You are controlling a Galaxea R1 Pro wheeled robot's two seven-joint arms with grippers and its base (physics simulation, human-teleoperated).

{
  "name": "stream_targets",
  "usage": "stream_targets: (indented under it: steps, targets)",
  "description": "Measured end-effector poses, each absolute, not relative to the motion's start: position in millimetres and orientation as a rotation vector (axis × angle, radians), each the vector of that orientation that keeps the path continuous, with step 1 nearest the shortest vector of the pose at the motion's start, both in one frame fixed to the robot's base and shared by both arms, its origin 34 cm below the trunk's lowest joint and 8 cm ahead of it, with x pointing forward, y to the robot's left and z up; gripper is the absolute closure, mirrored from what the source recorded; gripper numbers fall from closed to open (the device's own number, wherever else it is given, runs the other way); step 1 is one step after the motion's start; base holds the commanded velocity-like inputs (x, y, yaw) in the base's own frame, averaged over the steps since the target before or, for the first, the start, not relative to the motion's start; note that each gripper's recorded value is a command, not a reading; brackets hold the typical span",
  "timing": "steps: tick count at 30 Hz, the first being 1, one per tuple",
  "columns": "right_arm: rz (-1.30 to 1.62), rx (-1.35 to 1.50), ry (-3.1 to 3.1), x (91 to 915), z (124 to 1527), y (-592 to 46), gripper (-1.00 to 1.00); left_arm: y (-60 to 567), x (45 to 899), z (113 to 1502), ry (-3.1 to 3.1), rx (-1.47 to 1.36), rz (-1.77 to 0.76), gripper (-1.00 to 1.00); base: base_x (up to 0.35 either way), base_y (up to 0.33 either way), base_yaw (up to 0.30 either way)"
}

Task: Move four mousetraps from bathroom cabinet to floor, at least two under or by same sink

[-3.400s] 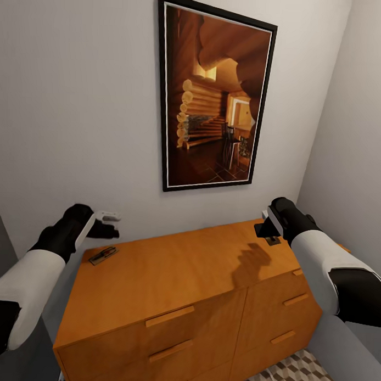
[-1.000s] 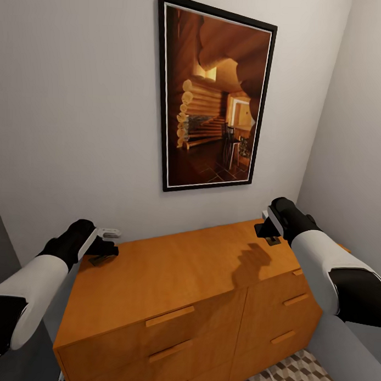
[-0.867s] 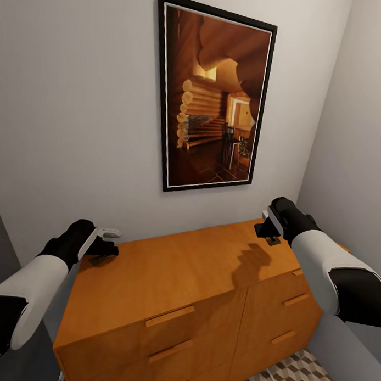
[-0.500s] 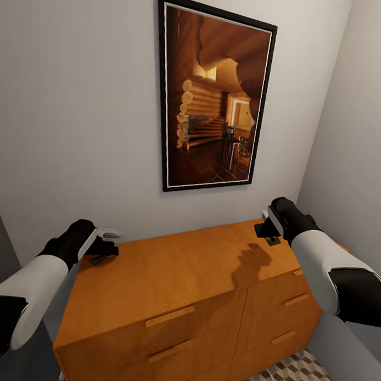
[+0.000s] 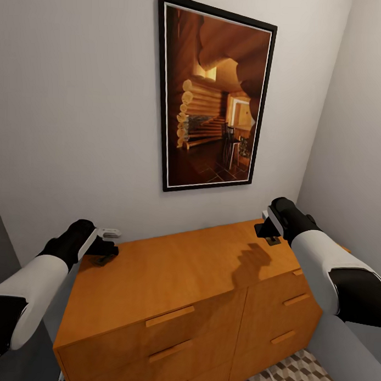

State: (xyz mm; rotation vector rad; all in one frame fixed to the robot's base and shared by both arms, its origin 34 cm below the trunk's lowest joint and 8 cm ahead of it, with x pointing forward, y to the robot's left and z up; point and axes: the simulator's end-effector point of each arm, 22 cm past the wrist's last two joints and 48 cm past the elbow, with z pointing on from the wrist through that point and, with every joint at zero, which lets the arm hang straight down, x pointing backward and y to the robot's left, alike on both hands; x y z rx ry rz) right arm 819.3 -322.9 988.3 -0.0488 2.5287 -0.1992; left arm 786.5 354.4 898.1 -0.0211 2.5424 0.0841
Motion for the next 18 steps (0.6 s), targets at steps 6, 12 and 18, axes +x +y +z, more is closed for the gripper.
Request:
stream_targets:
  steps: [6, 12, 18]
  targets:
    - [-0.199, -0.049, 2.529, 819.3, 988.3, -322.9, 1.0, 356.0, 786.7, 898.7, 2.541, -0.018, 0.096, 1.0, 0.0, 0.0, 0.0]
    - [-0.199, -0.049, 2.529, 819.3, 988.3, -322.9, 1.0, 355.9, 786.8, 898.8, 2.541, -0.016, 0.099, 1.0, 0.0, 0.0, 0.0]
    - [-0.199, -0.049, 2.529, 819.3, 988.3, -322.9, 1.0, 355.5, 786.7, 899.5, 2.543, -0.008, 0.113, 1.0, 0.0, 0.0, 0.0]
